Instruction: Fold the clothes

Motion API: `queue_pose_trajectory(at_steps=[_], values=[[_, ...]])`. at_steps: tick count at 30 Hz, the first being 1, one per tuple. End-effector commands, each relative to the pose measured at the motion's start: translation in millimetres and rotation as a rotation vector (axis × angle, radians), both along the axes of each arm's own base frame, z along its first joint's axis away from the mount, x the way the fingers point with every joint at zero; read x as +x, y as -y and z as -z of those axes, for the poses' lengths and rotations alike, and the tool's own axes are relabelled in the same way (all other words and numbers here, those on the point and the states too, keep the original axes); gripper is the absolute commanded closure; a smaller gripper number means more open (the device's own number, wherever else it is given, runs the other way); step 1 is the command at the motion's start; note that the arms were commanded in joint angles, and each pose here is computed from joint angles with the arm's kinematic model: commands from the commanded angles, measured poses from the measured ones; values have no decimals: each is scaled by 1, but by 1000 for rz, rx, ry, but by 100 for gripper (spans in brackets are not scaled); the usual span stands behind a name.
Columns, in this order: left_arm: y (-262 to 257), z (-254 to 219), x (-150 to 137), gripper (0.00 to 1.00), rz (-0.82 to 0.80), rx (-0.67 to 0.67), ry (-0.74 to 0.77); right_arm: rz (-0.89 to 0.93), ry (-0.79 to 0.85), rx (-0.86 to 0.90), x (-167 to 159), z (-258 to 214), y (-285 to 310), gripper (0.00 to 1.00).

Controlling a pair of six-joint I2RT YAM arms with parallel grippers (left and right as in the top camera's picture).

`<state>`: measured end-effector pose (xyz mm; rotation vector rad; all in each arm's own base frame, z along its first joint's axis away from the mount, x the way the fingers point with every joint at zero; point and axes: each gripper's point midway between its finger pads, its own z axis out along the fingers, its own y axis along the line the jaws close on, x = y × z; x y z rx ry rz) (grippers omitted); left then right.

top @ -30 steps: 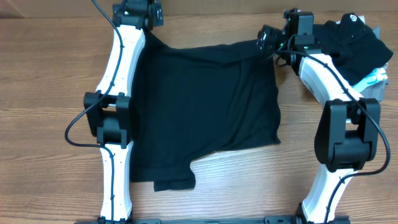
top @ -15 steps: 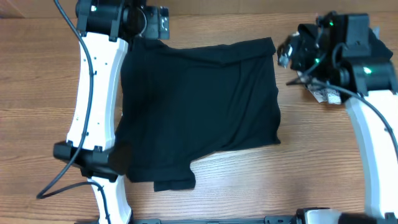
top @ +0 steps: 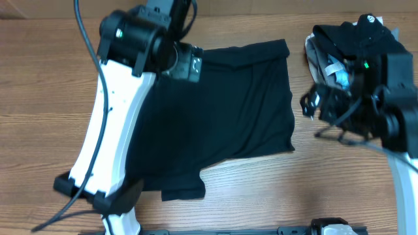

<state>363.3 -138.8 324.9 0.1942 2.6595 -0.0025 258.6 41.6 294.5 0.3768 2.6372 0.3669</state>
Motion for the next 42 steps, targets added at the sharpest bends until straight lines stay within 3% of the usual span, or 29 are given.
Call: queue_pose_trajectory(at_steps=[1, 7, 12, 20, 24, 29, 39, 41, 42], values=[[-7, -12, -28, 0, -36, 14, 25, 10, 17, 13, -31, -12, 1, 0], [-62, 23, -59, 0, -330, 147, -11, 9, 4, 12, -49, -12, 1, 0], [-85, 80, -57, 0, -441, 144, -35, 9, -46, 10, -43, 8, 1, 0], [-128, 205, -57, 0, -595, -17, -219, 8, -192, 6, -41, 84, 0, 0], [-139, 247, -66, 0, -621, -121, -278, 1, -261, 23, -48, 115, -3, 0], [-151, 281, -80, 2, -662, -127, -290, -5, -293, 40, -53, 131, -6, 0], [-177, 303, -70, 19, -698, -145, -185, -6, -245, 42, -41, 128, -7, 0], [-181, 304, -68, 27, -691, -141, -168, -7, -237, 42, -40, 127, -7, 0], [-182, 305, -67, 36, -687, -141, -161, -7, -234, 42, -39, 127, -7, 0]])
